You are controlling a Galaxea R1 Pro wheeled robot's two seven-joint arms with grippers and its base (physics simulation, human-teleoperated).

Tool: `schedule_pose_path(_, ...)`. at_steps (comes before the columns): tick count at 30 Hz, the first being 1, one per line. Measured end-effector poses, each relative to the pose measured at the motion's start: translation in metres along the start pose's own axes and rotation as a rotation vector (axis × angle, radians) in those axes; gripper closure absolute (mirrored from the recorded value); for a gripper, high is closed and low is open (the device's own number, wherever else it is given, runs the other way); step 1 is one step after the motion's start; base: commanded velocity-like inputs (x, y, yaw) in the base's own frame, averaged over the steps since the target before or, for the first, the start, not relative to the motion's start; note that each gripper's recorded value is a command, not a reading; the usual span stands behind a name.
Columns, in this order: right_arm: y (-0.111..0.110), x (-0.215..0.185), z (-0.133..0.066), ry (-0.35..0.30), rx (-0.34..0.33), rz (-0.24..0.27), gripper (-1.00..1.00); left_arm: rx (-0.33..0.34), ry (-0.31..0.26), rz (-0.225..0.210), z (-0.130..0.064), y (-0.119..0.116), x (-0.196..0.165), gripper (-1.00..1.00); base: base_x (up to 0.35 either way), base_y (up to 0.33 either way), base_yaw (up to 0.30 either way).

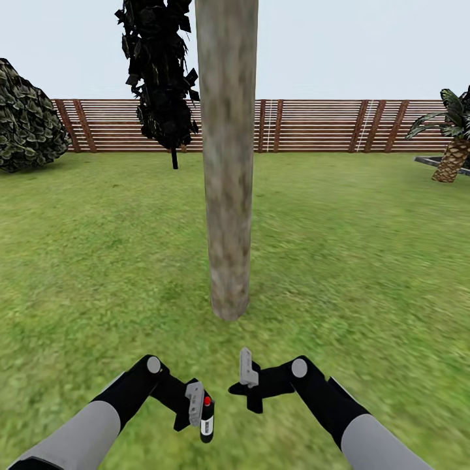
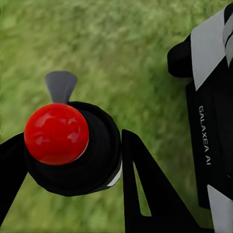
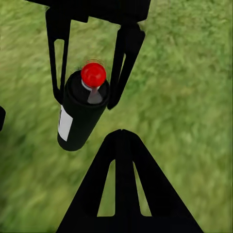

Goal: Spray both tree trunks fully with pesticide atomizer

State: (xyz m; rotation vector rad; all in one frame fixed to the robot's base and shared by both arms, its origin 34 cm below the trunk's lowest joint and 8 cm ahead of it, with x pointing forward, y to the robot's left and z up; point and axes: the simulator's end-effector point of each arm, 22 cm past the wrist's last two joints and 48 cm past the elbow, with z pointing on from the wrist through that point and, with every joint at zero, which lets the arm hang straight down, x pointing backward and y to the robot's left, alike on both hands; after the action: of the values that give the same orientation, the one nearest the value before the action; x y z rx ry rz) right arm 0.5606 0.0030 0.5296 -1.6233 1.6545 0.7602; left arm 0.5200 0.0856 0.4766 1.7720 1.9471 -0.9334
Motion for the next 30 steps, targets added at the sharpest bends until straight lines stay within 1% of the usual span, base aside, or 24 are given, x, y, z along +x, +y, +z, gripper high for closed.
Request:
schedule_pose_path(2, 0.0, -0.002, 0.001, -0.003, 0.0, -0.001, 1.0, -0.008, 0.001, -0.001, 0.0, 0.002, 0.0, 1.0, 0.0, 0.0, 0.0)
schedule_pose_path(6, 0.0, -0.003, 0.002, -0.005, -0.001, -0.003, 1.0, -0.048, -0.003, -0.001, 0.002, 0.011, -0.004, 1.0, 0.0, 0.0, 0.0)
schedule_pose_path(8, 0.0, -0.004, 0.002, -0.005, -0.001, -0.003, 1.0, -0.054, -0.006, 0.001, 0.003, 0.012, -0.007, 1.0, 0.0, 0.0, 0.0)
schedule_pose_path(13, 0.0, -0.004, 0.002, -0.005, -0.001, -0.004, 1.0, -0.051, -0.015, 0.007, 0.007, 0.011, -0.014, 1.0, 0.0, 0.0, 0.0)
schedule_pose_path(30, 0.001, -0.002, 0.002, -0.003, -0.002, 0.0, 1.0, -0.041, -0.045, 0.017, 0.012, 0.009, -0.026, 1.0, 0.0, 0.0, 0.0)
